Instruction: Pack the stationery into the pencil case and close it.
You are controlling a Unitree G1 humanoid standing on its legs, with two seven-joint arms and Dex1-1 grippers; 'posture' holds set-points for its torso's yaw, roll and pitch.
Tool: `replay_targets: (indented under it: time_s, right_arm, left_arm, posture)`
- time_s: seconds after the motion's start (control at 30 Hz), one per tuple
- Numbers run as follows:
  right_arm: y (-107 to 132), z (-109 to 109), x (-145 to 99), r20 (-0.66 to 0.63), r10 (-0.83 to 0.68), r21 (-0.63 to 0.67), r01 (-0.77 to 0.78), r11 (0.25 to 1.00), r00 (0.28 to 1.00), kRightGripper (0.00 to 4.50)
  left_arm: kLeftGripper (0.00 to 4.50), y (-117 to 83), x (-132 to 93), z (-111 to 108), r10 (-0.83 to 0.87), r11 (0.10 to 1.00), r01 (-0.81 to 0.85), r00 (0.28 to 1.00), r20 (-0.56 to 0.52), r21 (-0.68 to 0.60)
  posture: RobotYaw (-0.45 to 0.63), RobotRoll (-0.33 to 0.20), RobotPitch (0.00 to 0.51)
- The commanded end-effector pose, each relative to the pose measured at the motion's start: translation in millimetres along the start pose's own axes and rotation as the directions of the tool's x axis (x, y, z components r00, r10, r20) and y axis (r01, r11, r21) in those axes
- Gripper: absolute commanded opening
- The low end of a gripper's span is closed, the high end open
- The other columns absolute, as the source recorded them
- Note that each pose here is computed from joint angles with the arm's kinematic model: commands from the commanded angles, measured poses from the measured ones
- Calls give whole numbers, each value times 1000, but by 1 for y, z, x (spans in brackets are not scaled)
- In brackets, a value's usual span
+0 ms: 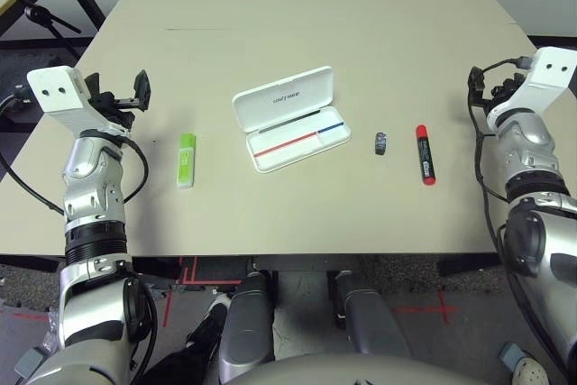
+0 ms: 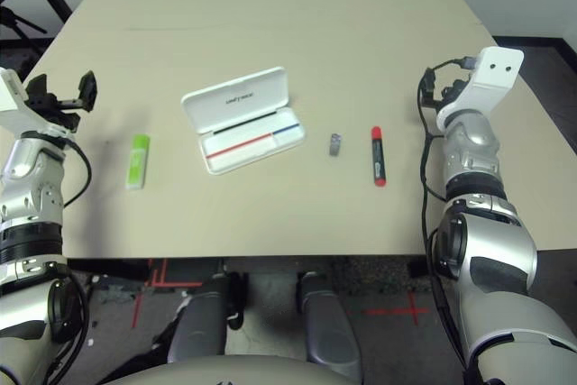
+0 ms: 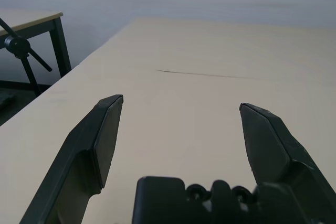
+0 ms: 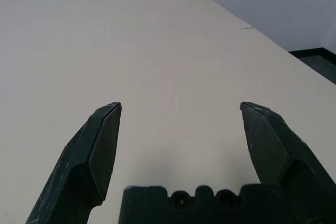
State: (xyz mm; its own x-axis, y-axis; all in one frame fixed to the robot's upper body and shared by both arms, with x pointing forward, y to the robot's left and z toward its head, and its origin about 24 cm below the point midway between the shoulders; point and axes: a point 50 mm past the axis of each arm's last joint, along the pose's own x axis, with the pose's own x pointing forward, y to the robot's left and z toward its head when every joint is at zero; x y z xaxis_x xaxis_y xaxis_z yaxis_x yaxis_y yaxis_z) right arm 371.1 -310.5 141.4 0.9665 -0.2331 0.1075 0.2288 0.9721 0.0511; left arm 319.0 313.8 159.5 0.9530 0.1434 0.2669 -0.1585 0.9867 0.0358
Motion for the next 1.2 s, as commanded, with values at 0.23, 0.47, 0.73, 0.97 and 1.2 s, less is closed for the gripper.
replay_targets:
  time_s: [0.23, 0.47, 0.73, 0.97, 1.2]
  right_arm:
    - [-2, 4, 1, 11, -3, -3, 3, 1000, 1000, 4500]
    - [2, 10, 2, 24, 50, -23, -49, 999, 998, 4500]
    - [18, 12, 5, -3, 209, -48, -209, 977, 978, 4500]
    - [31, 19, 5, -56, 382, -86, -386, 919, 923, 4500]
    - [41, 31, -3, -128, 598, -139, -612, 779, 791, 4500]
  left_arm:
    - [4482, -2, -1, 1, -3, 1000, 3, 1000, 3, -3]
    - [4482, -9, 1, 3, -28, 999, 29, 1000, 8, -14]
    - [4482, -10, -5, 12, -70, 997, 70, 997, -27, -23]
    - [4482, -25, -17, 22, -227, 974, 225, 971, -82, -24]
    - [4482, -49, -24, 35, -426, 904, 426, 897, -116, -29]
  posture:
    - [22, 0, 188]
    - [15, 0, 198]
    - [25, 0, 201]
    - [25, 0, 192]
    - [28, 0, 184]
